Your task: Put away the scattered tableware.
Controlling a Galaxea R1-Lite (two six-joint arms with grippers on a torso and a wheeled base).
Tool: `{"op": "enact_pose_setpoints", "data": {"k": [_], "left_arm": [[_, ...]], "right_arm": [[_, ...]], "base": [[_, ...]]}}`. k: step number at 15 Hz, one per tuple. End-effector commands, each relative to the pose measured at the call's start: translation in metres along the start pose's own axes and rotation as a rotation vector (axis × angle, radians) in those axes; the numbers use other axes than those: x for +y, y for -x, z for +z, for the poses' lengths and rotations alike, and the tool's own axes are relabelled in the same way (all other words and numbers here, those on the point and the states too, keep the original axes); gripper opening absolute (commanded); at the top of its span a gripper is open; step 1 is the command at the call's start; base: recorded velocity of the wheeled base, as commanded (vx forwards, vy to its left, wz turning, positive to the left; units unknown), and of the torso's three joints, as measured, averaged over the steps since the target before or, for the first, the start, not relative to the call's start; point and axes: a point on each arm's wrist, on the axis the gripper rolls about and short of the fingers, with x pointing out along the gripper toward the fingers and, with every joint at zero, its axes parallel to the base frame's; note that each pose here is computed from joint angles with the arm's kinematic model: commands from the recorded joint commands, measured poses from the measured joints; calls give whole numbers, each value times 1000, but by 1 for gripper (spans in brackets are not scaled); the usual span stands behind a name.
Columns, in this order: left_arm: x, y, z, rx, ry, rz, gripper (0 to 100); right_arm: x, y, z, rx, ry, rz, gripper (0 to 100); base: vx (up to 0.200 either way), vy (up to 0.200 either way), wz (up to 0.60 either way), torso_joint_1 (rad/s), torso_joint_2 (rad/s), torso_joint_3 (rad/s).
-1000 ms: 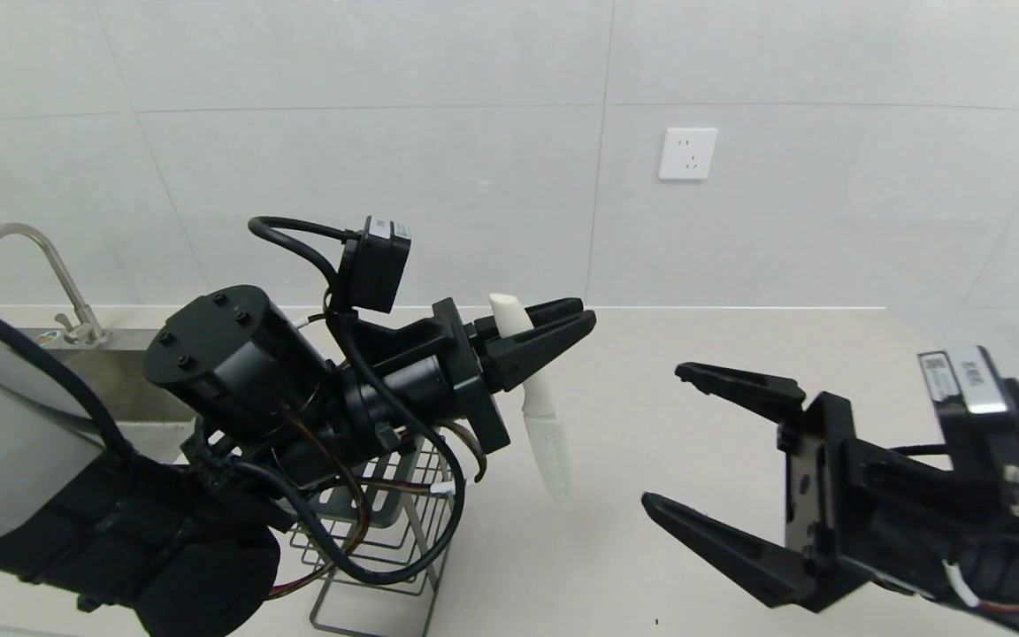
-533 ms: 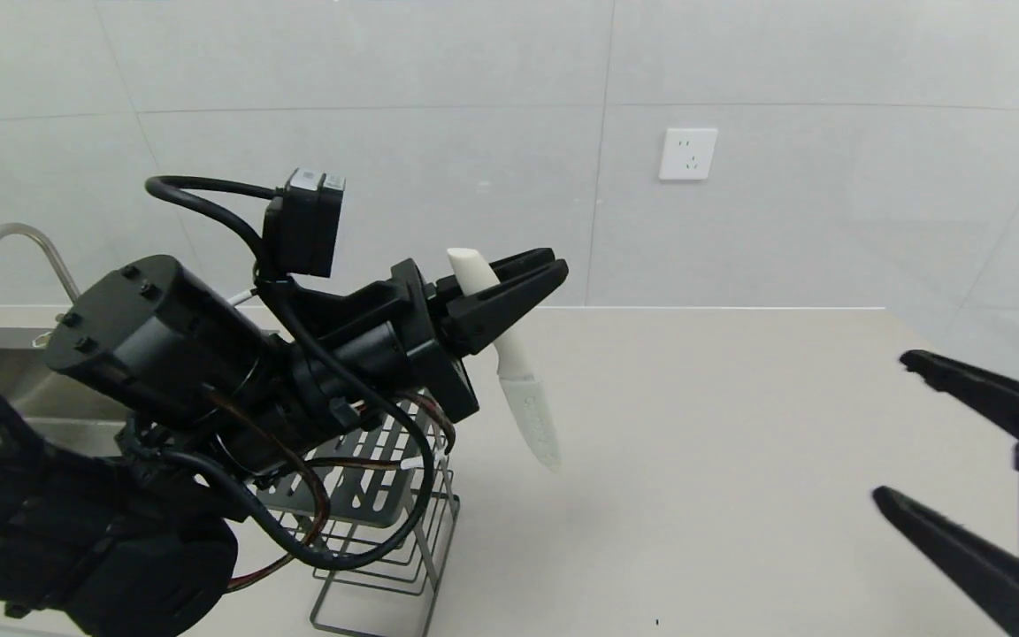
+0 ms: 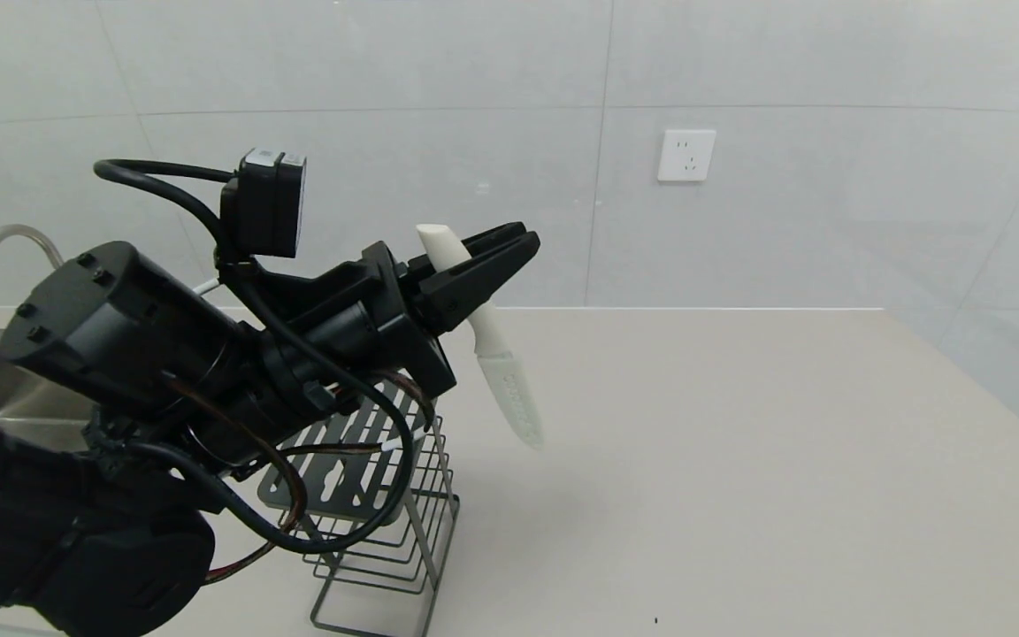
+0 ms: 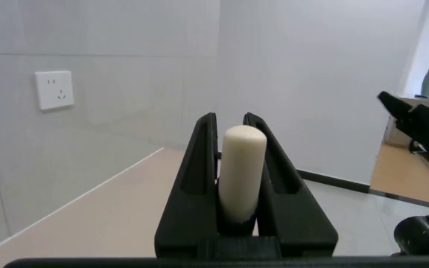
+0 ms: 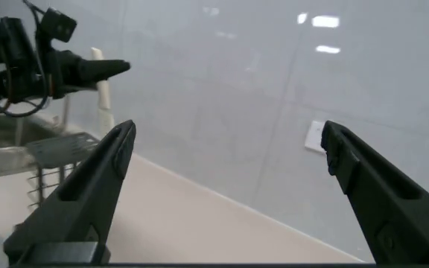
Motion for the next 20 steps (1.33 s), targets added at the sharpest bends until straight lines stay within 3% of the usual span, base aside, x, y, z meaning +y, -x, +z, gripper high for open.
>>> {"op": "enact_pose_setpoints", "data": {"k": [1, 2, 4, 5, 6, 9, 11, 13, 14, 15, 17, 20], "left_arm": [[0, 3, 1, 3, 0, 10, 0], [0, 6, -1, 11, 3, 18, 0], [7, 10, 1, 7, -8, 55, 0], [13, 15, 7, -8, -31, 97, 0], [15, 20, 14, -22, -55, 116, 0], [13, 26, 29, -13, -55, 156, 0], [10, 29, 36, -28, -58, 204, 0], [10, 31, 39, -41, -63, 233, 0], [14, 35, 41, -45, -70, 268, 0], [18, 38, 41, -41, -82, 288, 0], [29, 47, 45, -30, -147, 346, 0], [27, 50, 51, -32, -159, 358, 0]], "right_arm": [[16, 29, -7, -76, 71, -27, 100], [15, 29, -9, -60, 55, -37, 100], [18, 33, -30, 123, -5, -130, 100], [23, 42, -55, 339, -76, -145, 100], [25, 46, -68, 469, -132, -127, 100], [28, 46, -66, 462, -152, -7, 100], [28, 47, -67, 474, -173, -17, 100], [26, 47, -67, 503, -161, -125, 100], [24, 48, -67, 516, -142, -214, 100], [24, 48, -67, 518, -151, -224, 100], [24, 48, -66, 521, -210, -232, 100], [25, 48, -66, 509, -225, -176, 100]], "base": [[0, 0, 0, 0, 0, 0], [0, 0, 0, 0, 0, 0], [0, 0, 0, 0, 0, 0], [0, 0, 0, 0, 0, 0], [0, 0, 0, 0, 0, 0], [0, 0, 0, 0, 0, 0], [0, 0, 0, 0, 0, 0], [0, 0, 0, 0, 0, 0], [0, 0, 0, 0, 0, 0], [0, 0, 0, 0, 0, 0], [0, 0, 0, 0, 0, 0], [0, 0, 0, 0, 0, 0]]}}
